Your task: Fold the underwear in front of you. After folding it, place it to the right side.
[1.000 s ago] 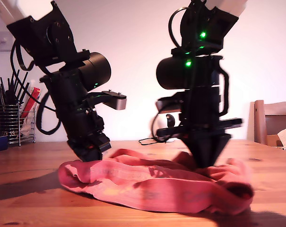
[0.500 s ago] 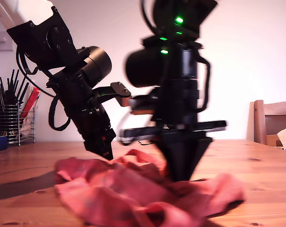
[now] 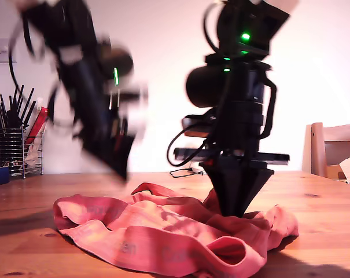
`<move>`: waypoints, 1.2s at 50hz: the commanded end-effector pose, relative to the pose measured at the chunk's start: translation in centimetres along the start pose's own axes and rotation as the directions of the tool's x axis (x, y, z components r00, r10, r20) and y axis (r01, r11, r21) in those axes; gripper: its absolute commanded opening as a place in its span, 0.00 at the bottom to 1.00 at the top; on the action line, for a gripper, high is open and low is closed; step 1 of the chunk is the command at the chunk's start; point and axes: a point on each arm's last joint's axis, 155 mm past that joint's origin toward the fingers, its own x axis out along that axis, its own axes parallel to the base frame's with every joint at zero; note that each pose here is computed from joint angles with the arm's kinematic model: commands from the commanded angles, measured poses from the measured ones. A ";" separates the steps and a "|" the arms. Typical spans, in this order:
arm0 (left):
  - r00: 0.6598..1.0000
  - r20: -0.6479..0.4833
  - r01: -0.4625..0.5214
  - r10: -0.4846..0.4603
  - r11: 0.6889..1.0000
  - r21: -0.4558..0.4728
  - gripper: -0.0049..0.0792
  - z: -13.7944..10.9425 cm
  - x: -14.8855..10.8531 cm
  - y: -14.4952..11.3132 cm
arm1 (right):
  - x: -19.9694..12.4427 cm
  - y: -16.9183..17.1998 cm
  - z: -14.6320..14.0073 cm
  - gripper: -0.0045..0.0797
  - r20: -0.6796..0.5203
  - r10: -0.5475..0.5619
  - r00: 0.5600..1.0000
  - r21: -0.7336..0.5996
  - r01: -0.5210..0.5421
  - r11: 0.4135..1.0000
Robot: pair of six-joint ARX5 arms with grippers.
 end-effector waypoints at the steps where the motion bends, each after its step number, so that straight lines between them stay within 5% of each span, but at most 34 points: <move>1: 0.997 0.012 0.076 -0.075 0.992 -0.103 0.04 0.1 -1.1 -1.6 | 0.3 0.5 -0.5 0.13 -0.006 0.038 0.999 0.000 -0.038 0.999; 10: 0.959 -0.060 0.254 -0.276 0.937 -0.241 0.04 -2.2 -1.2 -5.6 | -0.1 1.4 1.1 0.05 0.053 0.105 0.993 -0.027 -0.103 0.994; 28: 0.927 -0.093 0.308 -0.364 0.878 -0.367 0.04 -5.6 0.8 -7.6 | -1.1 2.2 4.1 0.04 0.165 0.201 0.965 -0.062 -0.194 0.979; 60: 0.943 -0.103 0.247 -0.315 0.876 -0.415 0.04 -8.7 3.9 -7.7 | -1.9 2.6 5.6 0.04 0.215 0.293 0.932 -0.226 -0.244 0.943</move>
